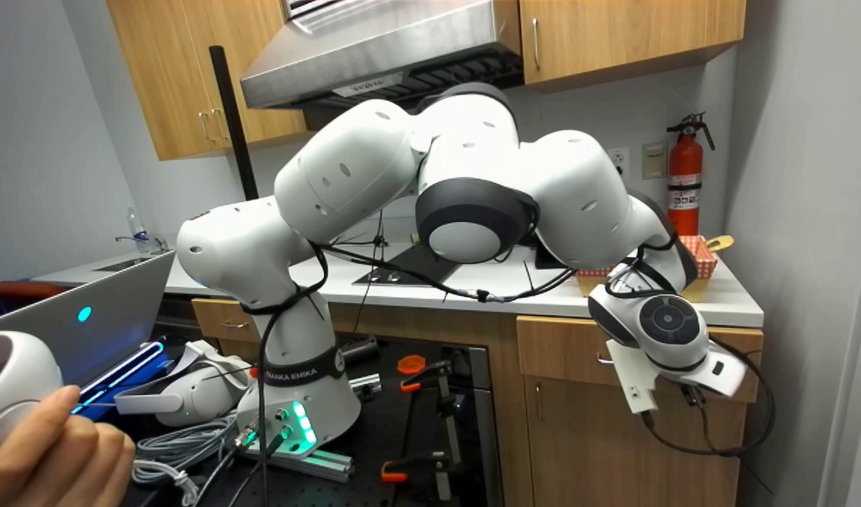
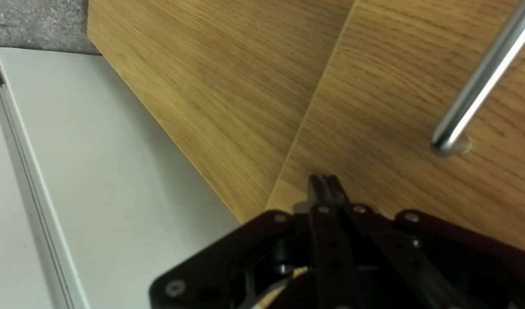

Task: Close the kitchen drawer

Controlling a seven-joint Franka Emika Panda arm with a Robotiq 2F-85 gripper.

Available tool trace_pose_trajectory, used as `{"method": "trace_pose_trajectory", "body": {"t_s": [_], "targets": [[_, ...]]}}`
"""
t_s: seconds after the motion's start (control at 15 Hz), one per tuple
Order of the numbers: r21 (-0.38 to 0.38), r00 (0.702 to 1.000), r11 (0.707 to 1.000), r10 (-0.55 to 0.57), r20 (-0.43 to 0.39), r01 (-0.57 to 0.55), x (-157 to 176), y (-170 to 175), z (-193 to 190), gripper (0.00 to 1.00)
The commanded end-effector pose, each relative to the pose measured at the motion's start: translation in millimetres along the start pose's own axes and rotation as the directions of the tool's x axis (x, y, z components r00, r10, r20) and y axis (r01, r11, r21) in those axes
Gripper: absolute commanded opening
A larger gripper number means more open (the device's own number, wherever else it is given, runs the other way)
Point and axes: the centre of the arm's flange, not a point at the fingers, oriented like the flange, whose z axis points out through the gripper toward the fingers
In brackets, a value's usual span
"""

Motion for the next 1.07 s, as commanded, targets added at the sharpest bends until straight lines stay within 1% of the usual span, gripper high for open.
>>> {"method": "trace_pose_trajectory", "body": {"t_s": [0.0,0.2,0.53,0.8,1.0], "targets": [[0.039,1.0,0.999,-0.028,-0.005,0.028,7.1,-4.1,8.9,0.0],[0.012,0.998,0.999,-0.051,0.021,0.051,4.2,8.0,3.6,0.0],[-0.051,0.992,0.993,-0.107,0.064,0.11,-2.2,42.8,-13.8,0.0],[-0.11,0.981,0.978,-0.167,0.099,0.178,-0.4,64.7,-30.6,0.0],[-0.131,0.973,0.969,-0.195,0.12,0.211,5.3,69.2,-40.7,0.0]]}}
